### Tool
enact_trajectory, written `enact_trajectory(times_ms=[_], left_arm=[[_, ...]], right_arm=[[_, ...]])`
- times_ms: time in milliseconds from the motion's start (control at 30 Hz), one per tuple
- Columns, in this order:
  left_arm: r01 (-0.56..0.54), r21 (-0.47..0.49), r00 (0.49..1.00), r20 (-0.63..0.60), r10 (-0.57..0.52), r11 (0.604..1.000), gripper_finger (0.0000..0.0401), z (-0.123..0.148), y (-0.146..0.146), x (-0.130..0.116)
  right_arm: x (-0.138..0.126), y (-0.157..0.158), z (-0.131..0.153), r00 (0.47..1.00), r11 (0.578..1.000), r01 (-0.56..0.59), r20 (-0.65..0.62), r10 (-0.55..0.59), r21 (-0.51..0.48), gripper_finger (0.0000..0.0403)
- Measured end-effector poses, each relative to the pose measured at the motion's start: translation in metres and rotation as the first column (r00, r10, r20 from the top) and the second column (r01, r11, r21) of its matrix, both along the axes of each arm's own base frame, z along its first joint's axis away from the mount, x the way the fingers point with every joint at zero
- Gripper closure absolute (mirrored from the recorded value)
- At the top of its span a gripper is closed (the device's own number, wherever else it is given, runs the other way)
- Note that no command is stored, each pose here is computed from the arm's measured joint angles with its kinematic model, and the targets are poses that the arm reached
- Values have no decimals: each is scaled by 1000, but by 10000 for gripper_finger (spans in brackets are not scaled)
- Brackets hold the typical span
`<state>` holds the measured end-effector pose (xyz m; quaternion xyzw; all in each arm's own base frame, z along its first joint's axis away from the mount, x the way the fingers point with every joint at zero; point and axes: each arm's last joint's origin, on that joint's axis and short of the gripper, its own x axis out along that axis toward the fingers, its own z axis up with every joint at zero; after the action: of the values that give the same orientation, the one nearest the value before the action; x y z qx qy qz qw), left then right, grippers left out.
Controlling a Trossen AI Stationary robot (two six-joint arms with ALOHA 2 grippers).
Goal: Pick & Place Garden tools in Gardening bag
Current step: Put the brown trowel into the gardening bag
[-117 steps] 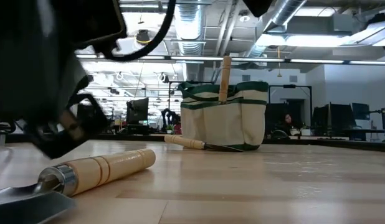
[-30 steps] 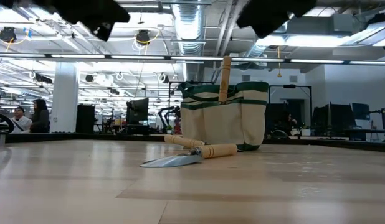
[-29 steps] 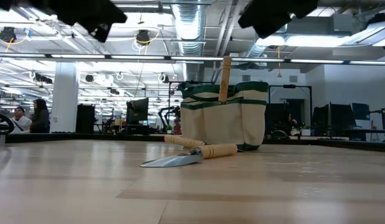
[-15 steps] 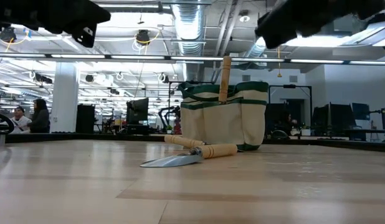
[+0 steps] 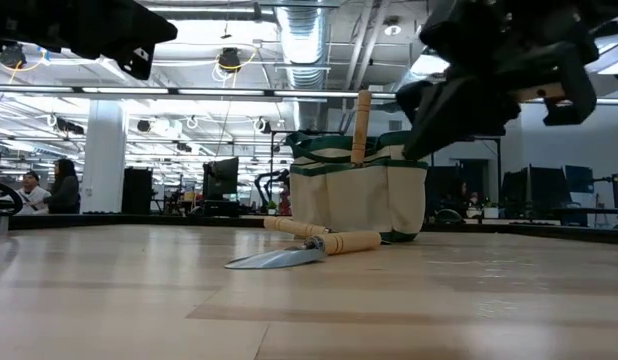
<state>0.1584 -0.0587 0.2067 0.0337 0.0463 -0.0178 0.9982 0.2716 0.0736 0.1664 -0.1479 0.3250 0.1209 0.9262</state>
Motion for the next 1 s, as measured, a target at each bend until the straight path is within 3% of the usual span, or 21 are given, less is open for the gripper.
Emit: enact_trajectory(times_ms=[133, 300, 433, 800, 1000], left_arm=[[3, 36, 1000, 0, -3, 999, 399, 0, 0, 0], [4, 49, 1000, 1, -4, 999, 399, 0, 0, 0], [4, 47, 1000, 1, -4, 999, 399, 0, 0, 0], [-4, 47, 1000, 1, 4, 999, 399, 0, 0, 0], [-4, 48, 1000, 1, 4, 999, 399, 0, 0, 0]], right_arm=[[11, 2, 0, 1000, 1000, 10, 4, -10, -28, 403], [21, 7, -3, 999, 975, -42, -21, 39, -217, 403], [27, 5, -11, 996, 958, -52, -89, 28, -284, 403], [46, 0, -21, 989, 955, -34, -146, -9, -293, 398], [58, 4, -23, 967, 961, -101, -251, 35, -257, 346]])
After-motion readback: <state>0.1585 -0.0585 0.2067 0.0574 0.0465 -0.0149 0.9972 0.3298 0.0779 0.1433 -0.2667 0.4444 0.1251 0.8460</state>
